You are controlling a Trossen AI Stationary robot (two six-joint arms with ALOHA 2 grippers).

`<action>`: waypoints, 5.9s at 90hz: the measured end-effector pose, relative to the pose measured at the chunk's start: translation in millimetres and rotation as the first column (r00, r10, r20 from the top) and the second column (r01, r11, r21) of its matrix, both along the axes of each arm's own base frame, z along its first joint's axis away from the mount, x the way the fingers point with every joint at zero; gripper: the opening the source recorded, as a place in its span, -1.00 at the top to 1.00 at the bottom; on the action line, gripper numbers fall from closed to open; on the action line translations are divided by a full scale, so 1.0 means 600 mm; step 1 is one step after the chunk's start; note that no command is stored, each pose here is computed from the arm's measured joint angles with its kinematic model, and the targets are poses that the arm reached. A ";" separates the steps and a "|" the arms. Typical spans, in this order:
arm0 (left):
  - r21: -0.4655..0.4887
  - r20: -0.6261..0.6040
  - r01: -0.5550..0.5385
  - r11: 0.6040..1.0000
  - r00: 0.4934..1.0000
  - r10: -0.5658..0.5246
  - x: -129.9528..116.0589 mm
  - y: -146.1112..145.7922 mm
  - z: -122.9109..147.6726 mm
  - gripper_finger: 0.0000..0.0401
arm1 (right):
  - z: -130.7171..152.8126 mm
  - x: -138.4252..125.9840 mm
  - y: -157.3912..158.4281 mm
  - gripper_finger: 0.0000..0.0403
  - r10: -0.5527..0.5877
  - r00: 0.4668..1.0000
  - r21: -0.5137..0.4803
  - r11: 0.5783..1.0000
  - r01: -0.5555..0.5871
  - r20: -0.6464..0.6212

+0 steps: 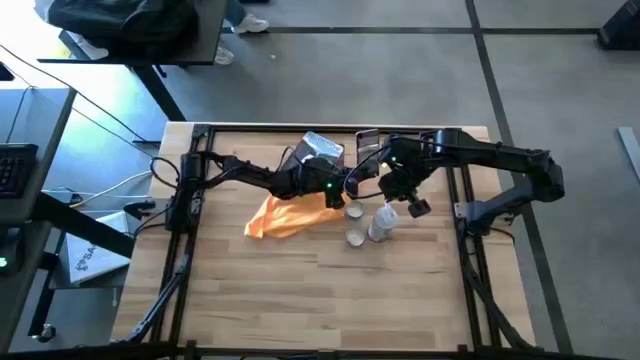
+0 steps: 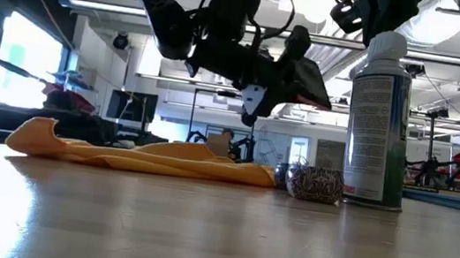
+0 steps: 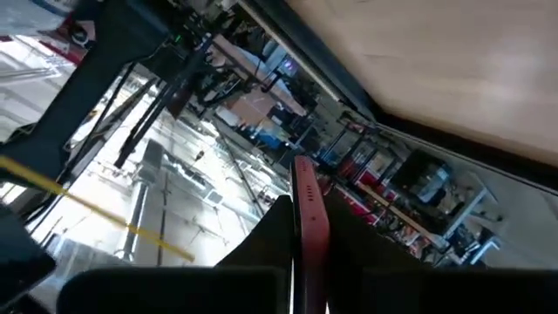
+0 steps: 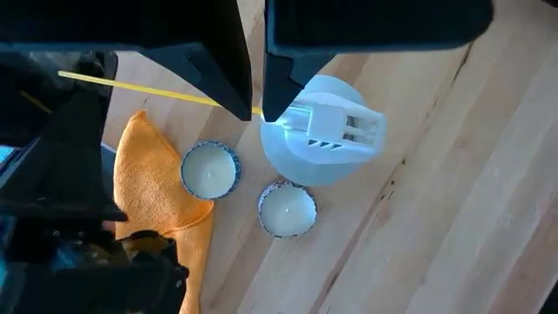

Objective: Apply microfiber cloth
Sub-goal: Spray the pink phone using the white spray bottle

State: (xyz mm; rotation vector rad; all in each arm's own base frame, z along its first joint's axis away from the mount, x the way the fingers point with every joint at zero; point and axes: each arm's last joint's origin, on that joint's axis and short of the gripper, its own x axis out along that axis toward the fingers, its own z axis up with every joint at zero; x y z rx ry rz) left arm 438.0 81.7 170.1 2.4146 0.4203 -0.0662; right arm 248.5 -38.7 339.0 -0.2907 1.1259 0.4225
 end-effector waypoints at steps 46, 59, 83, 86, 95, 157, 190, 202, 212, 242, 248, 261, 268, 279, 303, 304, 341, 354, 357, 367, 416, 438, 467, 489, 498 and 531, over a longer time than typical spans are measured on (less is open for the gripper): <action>0.030 0.018 -0.006 1.000 1.000 0.005 0.020 0.008 -0.014 0.95 | -0.002 0.004 0.001 1.00 0.014 1.000 0.045 0.999 -0.014 0.004; 0.012 0.019 -0.001 1.000 1.000 0.001 0.020 0.008 -0.015 0.95 | -0.010 0.011 0.000 1.00 0.014 1.000 0.053 0.999 -0.013 -0.017; -0.010 0.027 0.016 1.000 1.000 -0.016 0.020 0.007 -0.015 0.95 | -0.016 0.015 -0.001 1.00 0.007 0.999 0.061 0.998 -0.004 -0.043; -0.010 0.028 0.017 1.000 0.999 -0.017 0.020 0.007 -0.015 0.95 | -0.016 0.015 -0.001 1.00 0.007 0.999 0.061 0.998 -0.004 -0.044; -0.011 0.026 0.017 1.000 1.000 -0.017 0.020 0.007 -0.015 0.95 | -0.017 0.014 -0.001 1.00 0.006 0.999 0.062 0.998 -0.003 -0.050; -0.065 0.043 -0.068 0.996 0.997 0.071 0.019 0.010 -0.015 0.95 | -0.030 0.022 -0.002 1.00 -0.008 0.994 0.070 0.997 0.016 -0.113; -0.063 0.090 -0.165 0.984 0.981 0.170 0.001 -0.009 -0.033 0.95 | -0.031 0.022 -0.002 1.00 -0.004 0.993 0.065 0.998 0.011 -0.115; -0.057 0.075 -0.147 0.987 0.986 0.151 -0.007 -0.030 -0.046 0.95 | -0.031 0.022 -0.002 1.00 -0.003 0.993 0.063 0.998 0.010 -0.116; -0.055 0.084 -0.163 0.985 0.982 0.167 -0.009 -0.037 -0.048 0.95 | -0.024 0.022 -0.002 1.00 -0.008 0.994 0.060 0.998 0.014 -0.113; -0.078 0.099 -0.176 0.981 0.978 0.183 -0.009 -0.041 -0.047 0.95 | -0.009 0.022 -0.003 1.00 -0.023 0.994 0.056 0.998 0.029 -0.106; -0.077 0.099 -0.179 0.981 0.978 0.186 -0.009 -0.040 -0.047 0.95 | -0.010 0.023 -0.003 1.00 -0.033 0.993 0.059 0.997 0.039 -0.111; -0.076 0.099 -0.178 0.981 0.978 0.185 -0.009 -0.043 -0.047 0.95 | -0.016 0.029 -0.004 1.00 -0.030 0.991 0.070 0.997 0.039 -0.127; -0.077 0.099 -0.174 0.982 0.978 0.182 -0.009 -0.047 -0.047 0.95 | -0.021 0.034 -0.004 1.00 -0.028 0.989 0.078 0.996 0.040 -0.142; -0.099 0.104 -0.167 0.981 0.979 0.177 -0.008 -0.054 -0.048 0.95 | -0.029 0.039 -0.006 1.00 -0.028 0.985 0.081 0.996 0.042 -0.171; -0.098 0.104 -0.193 0.976 0.974 0.203 -0.009 -0.053 -0.046 0.95 | -0.038 0.037 -0.007 1.00 -0.068 0.970 0.026 0.997 0.076 -0.234; -0.098 0.103 -0.193 0.976 0.974 0.203 -0.009 -0.053 -0.046 0.95 | -0.037 0.036 -0.007 1.00 -0.069 0.970 0.023 0.997 0.076 -0.233; -0.095 0.108 -0.205 0.974 0.971 0.215 -0.009 -0.057 -0.043 0.95 | 0.008 0.027 -0.007 1.00 -0.074 0.982 -0.081 0.995 0.060 -0.174; -0.105 0.108 -0.213 0.971 0.968 0.224 -0.009 -0.058 -0.044 0.95 | 0.028 0.035 -0.005 1.00 -0.016 0.997 -0.042 0.999 0.012 -0.080; -0.105 0.109 -0.214 0.971 0.968 0.225 -0.009 -0.059 -0.043 0.95 | 0.029 0.036 -0.005 1.00 -0.009 0.998 -0.033 0.999 0.006 -0.070; -0.111 0.110 -0.212 0.971 0.968 0.224 -0.009 -0.065 -0.044 0.95 | 0.019 0.038 -0.004 1.00 0.005 0.998 0.001 1.000 -0.005 -0.070; -0.086 0.107 -0.278 0.957 0.952 0.286 -0.009 -0.089 -0.043 0.95 | 0.003 0.047 0.012 1.00 0.096 0.994 -0.019 0.995 -0.098 -0.054; -0.085 0.110 -0.318 0.944 0.939 0.326 -0.010 -0.106 -0.043 0.95 | 0.003 0.048 0.011 1.00 0.103 0.994 -0.035 0.994 -0.105 -0.046; -0.105 0.106 -0.355 0.929 0.925 0.365 -0.018 -0.133 -0.052 0.95 | 0.003 0.048 0.020 1.00 0.199 0.979 -0.074 0.977 -0.202 -0.039; -0.114 0.085 -0.371 0.922 0.921 0.381 -0.032 -0.154 -0.066 0.95 | 0.003 0.048 0.021 1.00 0.246 0.969 -0.090 0.965 -0.248 -0.033; -0.107 0.086 -0.373 0.922 0.920 0.382 -0.033 -0.160 -0.065 0.95 | 0.003 0.048 0.020 1.00 0.265 0.964 -0.114 0.957 -0.268 -0.037; -0.082 0.089 -0.433 0.898 0.894 0.439 -0.035 -0.158 -0.064 0.95 | 0.004 0.051 0.040 1.00 0.328 0.944 -0.156 0.931 -0.330 -0.036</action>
